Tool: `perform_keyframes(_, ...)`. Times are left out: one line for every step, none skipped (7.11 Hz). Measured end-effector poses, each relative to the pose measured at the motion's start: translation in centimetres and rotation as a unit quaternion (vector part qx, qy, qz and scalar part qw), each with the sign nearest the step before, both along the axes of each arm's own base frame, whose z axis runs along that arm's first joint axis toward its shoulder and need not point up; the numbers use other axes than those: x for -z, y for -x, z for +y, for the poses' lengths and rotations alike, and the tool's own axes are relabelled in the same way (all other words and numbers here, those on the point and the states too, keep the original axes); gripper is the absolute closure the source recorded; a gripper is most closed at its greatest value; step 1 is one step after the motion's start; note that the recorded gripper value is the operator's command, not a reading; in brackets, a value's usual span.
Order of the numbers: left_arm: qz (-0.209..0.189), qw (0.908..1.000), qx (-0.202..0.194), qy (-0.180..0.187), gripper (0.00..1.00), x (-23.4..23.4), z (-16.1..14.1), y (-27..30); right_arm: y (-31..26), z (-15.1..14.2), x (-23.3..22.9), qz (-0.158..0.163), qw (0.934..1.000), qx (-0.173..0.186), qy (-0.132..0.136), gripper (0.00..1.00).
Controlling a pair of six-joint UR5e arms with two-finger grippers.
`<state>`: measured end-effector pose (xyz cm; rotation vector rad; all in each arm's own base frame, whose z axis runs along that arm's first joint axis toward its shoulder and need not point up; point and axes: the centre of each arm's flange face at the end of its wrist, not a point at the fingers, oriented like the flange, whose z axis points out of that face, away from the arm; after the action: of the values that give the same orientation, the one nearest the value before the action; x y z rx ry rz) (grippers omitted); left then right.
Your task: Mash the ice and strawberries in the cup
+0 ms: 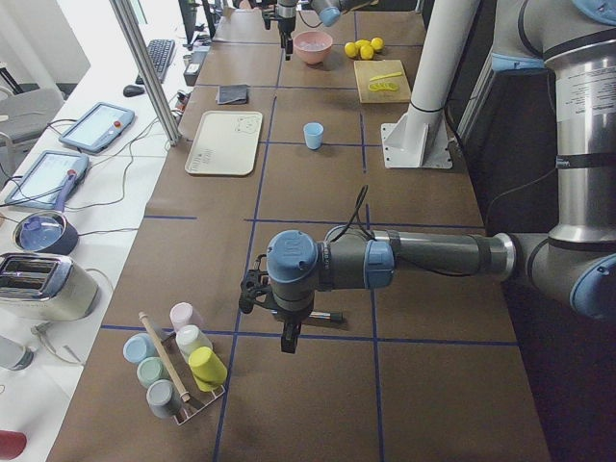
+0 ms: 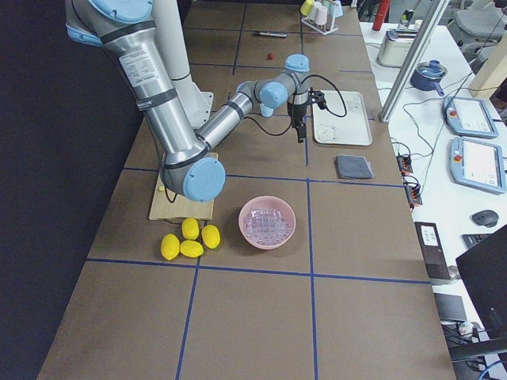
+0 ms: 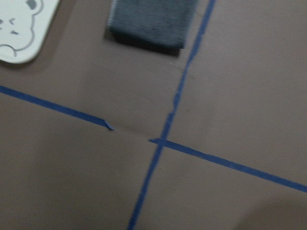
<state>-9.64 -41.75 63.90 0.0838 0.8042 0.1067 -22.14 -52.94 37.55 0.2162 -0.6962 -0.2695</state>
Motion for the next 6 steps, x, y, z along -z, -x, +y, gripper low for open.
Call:
perform_keyframes(0.0,1.0,0.0,0.0,0.0,0.0,0.0,0.0,-6.0,0.6,-3.7,0.0,0.9999,0.014,-0.002,0.01)
perform_keyframes(0.0,1.0,0.0,0.0,0.0,0.1,0.0,0.0,-11.7,1.8,-7.5,0.001,0.9998,0.021,-0.002,0.01)
perform_keyframes(0.0,1.0,0.0,-0.002,0.0,0.2,0.0,0.0,-17.3,3.8,-11.6,0.007,0.9997,0.022,0.003,0.01)
perform_keyframes(0.0,1.0,0.0,-0.003,0.0,0.4,0.0,0.0,-21.9,6.1,-15.1,0.011,0.9998,0.012,0.015,0.01)
perform_keyframes(0.0,1.0,0.0,-0.004,0.0,0.5,0.0,0.0,-25.4,8.6,-18.2,0.012,0.9993,-0.007,0.035,0.01)
perform_keyframes(0.0,1.0,0.001,-0.007,0.0,0.8,-0.1,0.0,-28.0,10.9,-20.7,0.012,0.9982,-0.022,0.054,0.01)
